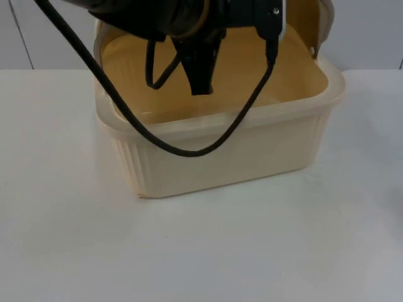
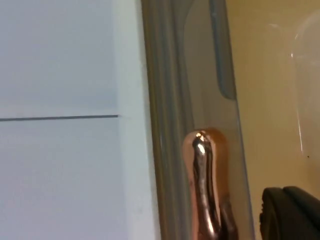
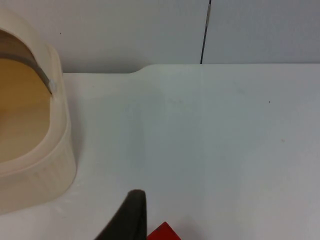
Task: Open the box lid with the left hand, place the block into the box with the right hand, then close the box lid with the left hand.
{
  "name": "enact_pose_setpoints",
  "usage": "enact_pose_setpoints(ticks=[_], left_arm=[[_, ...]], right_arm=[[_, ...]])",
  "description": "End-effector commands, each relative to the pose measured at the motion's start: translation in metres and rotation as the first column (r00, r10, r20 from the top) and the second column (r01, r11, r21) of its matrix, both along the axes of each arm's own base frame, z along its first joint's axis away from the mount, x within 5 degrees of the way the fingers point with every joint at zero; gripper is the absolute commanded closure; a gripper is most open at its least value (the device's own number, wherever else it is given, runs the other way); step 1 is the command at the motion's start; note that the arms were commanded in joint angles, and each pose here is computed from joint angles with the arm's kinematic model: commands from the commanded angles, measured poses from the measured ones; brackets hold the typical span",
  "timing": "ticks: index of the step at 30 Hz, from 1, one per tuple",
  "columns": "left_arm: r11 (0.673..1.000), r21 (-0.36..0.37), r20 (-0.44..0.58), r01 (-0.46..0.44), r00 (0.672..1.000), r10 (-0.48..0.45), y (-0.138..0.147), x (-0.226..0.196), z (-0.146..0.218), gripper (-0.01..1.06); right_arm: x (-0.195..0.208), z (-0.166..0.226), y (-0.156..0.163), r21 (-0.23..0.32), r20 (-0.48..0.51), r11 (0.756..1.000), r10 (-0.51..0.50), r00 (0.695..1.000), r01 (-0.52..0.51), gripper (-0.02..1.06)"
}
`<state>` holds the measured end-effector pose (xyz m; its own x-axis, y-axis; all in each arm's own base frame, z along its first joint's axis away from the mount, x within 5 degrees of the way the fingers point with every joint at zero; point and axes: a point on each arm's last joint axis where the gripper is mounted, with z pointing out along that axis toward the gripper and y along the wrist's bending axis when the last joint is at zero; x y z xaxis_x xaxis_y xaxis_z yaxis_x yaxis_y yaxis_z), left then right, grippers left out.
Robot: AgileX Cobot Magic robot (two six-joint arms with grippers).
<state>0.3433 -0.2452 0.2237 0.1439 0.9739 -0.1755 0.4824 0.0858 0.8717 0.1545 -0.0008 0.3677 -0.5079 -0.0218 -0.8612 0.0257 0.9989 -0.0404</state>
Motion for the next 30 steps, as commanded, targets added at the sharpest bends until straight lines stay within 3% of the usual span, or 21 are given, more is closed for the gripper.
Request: enact_pose_setpoints(ticks=[1,17,23,27,30], left_arm=[[1.000,-0.026,0.008,-0.007,1.000,0.007,0.000,-0.001,0.006,1.05],[1.000,0.027,0.072,0.013,0.997,-0.015,0.001,0.000,0.014,1.05],[0.994,-0.096,0.012,-0.058,0.998,0.060,0.001,-0.003,0.013,1.05],[0.946,-0.275,-0.164,-0.172,0.978,0.130,-0.011,-0.022,0.012,1.05],[0.923,-0.311,-0.228,-0.227,0.961,0.159,-0.018,-0.032,0.010,1.05]], right_arm=[[0.000,0.003,0.000,-0.006,0.007,1.000,0.004,1.000,-0.004,0.00],[0.000,0.003,0.000,-0.006,0.009,1.000,0.004,1.000,-0.004,0.00],[0.000,0.003,0.000,-0.006,0.009,1.000,0.004,1.000,-0.004,0.00],[0.000,0.003,0.000,-0.006,0.009,1.000,0.004,1.000,-0.004,0.00],[0.000,0.003,0.000,-0.006,0.009,1.000,0.004,1.000,-0.004,0.00]])
